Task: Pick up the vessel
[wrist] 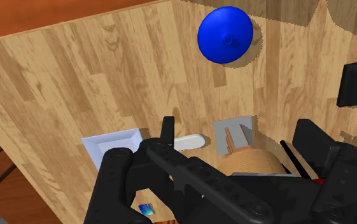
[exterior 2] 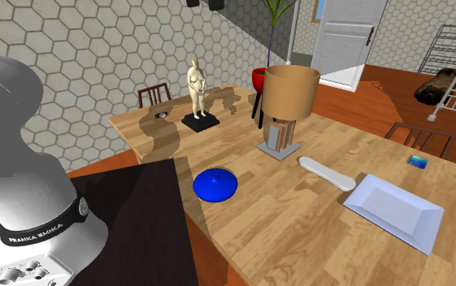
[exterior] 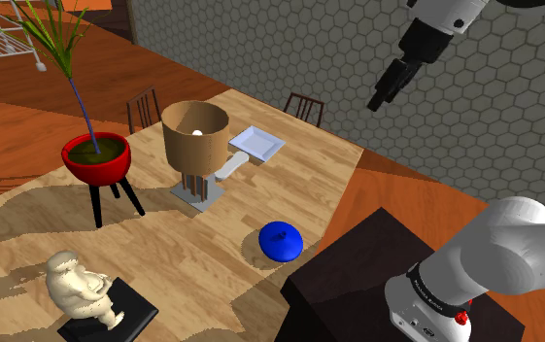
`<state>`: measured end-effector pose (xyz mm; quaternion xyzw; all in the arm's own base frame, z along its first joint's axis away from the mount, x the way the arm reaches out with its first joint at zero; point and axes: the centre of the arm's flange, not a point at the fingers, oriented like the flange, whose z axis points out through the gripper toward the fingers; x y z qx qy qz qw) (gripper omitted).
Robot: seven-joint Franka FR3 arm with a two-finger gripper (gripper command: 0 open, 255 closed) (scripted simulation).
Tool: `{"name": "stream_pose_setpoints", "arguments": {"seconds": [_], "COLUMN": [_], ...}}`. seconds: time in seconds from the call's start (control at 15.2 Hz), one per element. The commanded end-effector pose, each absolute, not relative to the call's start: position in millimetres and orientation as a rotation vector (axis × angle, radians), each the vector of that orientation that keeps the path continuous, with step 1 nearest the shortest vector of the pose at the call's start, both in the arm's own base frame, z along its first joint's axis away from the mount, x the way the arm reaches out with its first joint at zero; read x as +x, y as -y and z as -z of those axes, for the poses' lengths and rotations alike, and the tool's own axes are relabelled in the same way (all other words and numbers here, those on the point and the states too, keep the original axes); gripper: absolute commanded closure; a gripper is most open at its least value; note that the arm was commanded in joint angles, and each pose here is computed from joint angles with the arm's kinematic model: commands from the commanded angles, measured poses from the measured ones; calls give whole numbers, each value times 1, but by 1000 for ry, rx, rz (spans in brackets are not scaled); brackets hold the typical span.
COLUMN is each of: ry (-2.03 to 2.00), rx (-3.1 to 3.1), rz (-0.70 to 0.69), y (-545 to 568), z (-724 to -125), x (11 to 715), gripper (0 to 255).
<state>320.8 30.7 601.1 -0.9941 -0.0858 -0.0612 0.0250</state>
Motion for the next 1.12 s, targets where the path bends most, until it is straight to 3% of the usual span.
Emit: {"name": "stream_pose_setpoints", "arguments": {"seconds": [0.0,1.06], "ry": [265,282], "rx": [-3074,-3127], "rz": [189,84], "y": [-31,-98], "z": [-601,-400], "x": [321,350], "gripper": [0,0]}}
